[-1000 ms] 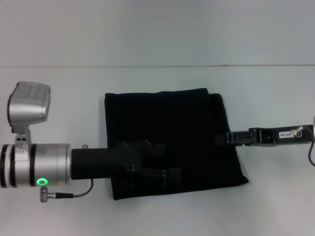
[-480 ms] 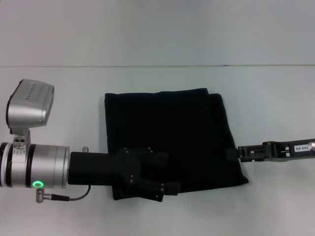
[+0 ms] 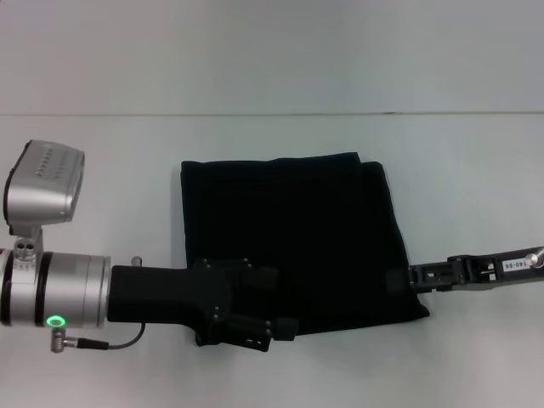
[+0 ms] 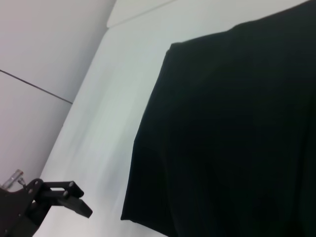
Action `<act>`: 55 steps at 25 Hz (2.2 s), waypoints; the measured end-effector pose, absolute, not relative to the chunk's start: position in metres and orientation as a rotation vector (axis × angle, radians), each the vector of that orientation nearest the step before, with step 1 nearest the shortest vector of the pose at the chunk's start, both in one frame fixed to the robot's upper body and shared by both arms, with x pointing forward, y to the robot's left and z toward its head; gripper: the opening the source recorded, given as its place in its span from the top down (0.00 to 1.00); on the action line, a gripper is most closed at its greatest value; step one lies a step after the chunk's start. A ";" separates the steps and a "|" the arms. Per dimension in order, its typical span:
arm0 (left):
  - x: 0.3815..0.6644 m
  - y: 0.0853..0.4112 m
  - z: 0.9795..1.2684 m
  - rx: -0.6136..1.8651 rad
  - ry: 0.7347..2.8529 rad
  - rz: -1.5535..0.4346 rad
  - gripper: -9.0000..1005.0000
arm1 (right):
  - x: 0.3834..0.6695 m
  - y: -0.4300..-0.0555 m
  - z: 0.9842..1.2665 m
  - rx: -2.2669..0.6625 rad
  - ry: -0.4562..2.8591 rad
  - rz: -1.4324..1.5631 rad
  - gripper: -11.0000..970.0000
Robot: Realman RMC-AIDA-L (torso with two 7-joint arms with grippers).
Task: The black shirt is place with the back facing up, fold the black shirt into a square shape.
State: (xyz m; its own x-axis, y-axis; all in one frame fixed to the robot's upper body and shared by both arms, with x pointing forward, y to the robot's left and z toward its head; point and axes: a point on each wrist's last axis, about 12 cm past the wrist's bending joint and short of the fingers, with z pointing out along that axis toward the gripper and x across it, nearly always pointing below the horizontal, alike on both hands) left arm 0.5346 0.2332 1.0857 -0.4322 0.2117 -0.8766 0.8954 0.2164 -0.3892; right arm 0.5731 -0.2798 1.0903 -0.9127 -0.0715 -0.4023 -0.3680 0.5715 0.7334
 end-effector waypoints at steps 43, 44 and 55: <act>0.542 0.231 1.083 1.024 1.831 -1.196 0.05 | 0.581 -0.243 1.066 -0.393 2.399 1.176 0.84; 0.541 0.231 1.083 1.022 1.831 -1.198 0.05 | 0.581 -0.243 1.067 -0.396 2.385 1.178 0.85; 0.541 0.232 1.083 0.997 1.843 -1.213 0.05 | 0.595 -0.250 1.090 -0.481 2.273 1.143 0.97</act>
